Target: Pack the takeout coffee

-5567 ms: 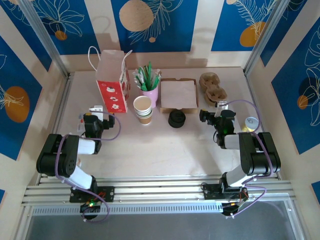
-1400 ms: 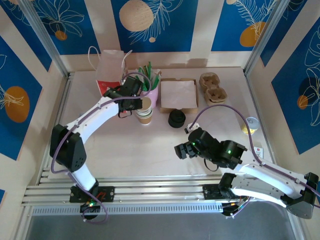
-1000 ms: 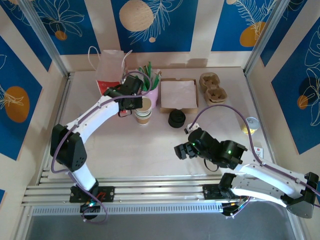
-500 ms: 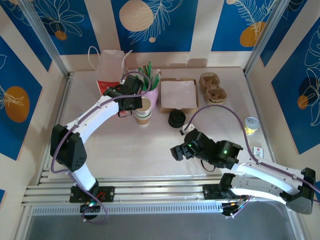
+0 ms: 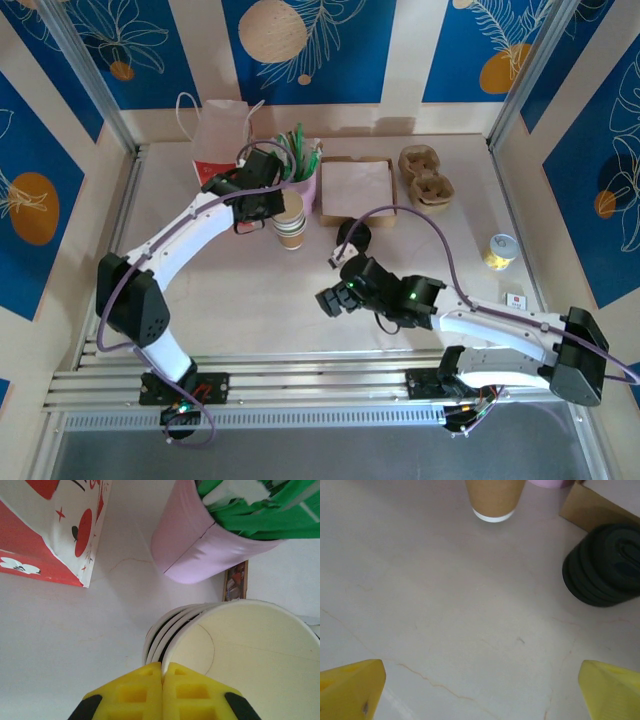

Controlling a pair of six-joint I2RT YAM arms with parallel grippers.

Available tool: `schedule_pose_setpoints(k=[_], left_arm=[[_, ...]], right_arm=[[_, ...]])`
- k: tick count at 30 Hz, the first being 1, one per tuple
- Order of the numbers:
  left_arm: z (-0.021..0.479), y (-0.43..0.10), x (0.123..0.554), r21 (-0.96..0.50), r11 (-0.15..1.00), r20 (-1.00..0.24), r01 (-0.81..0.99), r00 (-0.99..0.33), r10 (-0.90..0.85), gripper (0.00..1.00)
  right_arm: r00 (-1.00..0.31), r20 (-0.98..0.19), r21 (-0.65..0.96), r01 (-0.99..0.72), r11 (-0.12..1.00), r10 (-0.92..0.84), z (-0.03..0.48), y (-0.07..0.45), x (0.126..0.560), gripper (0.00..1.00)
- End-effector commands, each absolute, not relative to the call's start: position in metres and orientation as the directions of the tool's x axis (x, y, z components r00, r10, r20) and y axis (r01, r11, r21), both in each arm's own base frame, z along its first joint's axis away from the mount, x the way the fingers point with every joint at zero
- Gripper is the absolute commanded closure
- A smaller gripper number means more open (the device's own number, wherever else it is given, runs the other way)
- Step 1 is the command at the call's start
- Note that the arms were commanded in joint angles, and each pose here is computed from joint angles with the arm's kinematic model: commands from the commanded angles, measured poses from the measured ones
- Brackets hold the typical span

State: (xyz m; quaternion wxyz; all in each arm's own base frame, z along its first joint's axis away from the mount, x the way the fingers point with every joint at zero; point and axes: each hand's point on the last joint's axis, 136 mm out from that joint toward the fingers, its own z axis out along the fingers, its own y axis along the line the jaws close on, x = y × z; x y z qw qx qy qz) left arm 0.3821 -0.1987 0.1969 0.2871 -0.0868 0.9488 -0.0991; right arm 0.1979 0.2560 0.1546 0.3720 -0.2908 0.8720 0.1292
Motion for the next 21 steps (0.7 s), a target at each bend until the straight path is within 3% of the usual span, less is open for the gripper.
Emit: schedule_pose_setpoints(k=[1, 7, 15, 21], left_arm=[[0.221, -0.202, 0.383, -0.313, 0.944, -0.547, -0.106, -0.792, -0.27, 1.0], [0.212, -0.203, 0.378, -0.318, 0.942, -0.52, -0.11, -0.811, -0.27, 1.0], [0.205, -0.199, 0.371, -0.312, 0.943, -0.503, -0.12, -0.821, -0.271, 1.0], [0.221, -0.191, 0.373, -0.327, 0.937, -0.526, -0.123, -0.8, -0.288, 1.0]], right_arm=[[-0.448, -0.813, 0.02, -0.659, 0.752, -0.372, 0.176, 0.284, 0.208, 0.01], [-0.359, -0.882, 0.05, -0.716, 0.696, -0.306, 0.184, 0.316, 0.224, 0.01], [-0.57, -0.817, 0.352, -0.612, 0.708, -0.087, 0.178, 0.326, 0.258, 0.02], [-0.592, -0.804, 0.393, -0.596, 0.7, -0.052, 0.178, 0.326, 0.258, 0.03]])
